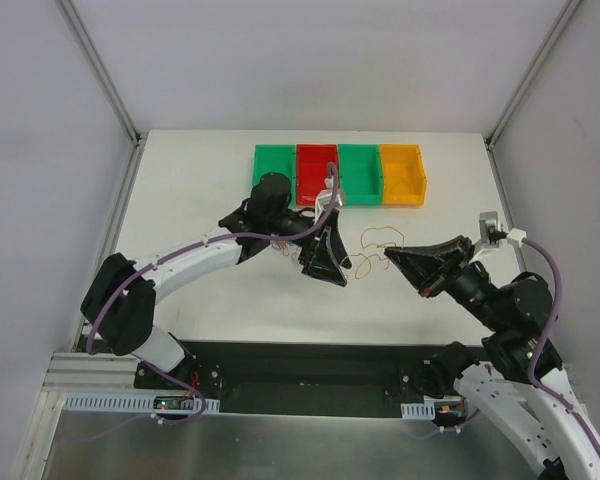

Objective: Untangle the cables

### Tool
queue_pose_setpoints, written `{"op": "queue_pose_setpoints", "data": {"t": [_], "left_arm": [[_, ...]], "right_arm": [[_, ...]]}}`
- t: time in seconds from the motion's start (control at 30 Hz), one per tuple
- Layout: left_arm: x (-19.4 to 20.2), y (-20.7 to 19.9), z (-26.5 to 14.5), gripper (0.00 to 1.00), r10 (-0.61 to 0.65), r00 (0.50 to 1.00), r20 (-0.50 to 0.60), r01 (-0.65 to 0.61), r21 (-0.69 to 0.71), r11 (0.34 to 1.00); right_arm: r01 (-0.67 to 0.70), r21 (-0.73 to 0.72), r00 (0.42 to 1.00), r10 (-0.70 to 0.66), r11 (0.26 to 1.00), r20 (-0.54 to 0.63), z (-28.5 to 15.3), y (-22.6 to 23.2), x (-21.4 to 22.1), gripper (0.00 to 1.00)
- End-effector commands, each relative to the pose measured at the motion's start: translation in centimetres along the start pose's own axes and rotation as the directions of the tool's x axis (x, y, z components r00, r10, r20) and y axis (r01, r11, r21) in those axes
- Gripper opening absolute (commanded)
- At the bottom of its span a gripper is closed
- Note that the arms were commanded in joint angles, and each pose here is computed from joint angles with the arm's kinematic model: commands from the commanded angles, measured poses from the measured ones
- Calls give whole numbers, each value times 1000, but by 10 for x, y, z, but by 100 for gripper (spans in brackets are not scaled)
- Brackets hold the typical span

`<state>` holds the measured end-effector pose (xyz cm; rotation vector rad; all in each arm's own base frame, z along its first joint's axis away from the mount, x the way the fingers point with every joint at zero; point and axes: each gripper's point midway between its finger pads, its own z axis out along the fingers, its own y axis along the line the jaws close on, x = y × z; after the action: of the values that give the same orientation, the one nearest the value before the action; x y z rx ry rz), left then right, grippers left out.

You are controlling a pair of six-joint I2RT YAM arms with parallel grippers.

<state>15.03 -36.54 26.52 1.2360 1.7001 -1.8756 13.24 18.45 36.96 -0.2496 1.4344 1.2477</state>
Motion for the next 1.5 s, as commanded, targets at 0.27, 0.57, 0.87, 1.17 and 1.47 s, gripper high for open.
{"op": "queue_pose_setpoints", "data": {"t": [0.27,0.57,0.87,1.17,1.47], "left_arm": [[14,40,18,10,-43,997,-66,32,-164,986],[25,89,6,0,-203,977,-64,173,-320,932],[17,100,-11,64,-236,971,-20,213,-361,908],[60,182,-32,60,-358,934,-24,254,-661,706],[94,218,-53,64,-266,932,-246,-68,-840,538]], "right_arm": [[24,-31,982,-18,999,187,-10,36,-65,0],[167,172,937,-211,971,279,-33,51,-143,0],[193,247,922,-262,950,284,-49,50,-156,0],[174,130,945,-202,976,258,-42,74,-153,0],[190,85,932,-207,978,297,-53,96,-169,0]]}}
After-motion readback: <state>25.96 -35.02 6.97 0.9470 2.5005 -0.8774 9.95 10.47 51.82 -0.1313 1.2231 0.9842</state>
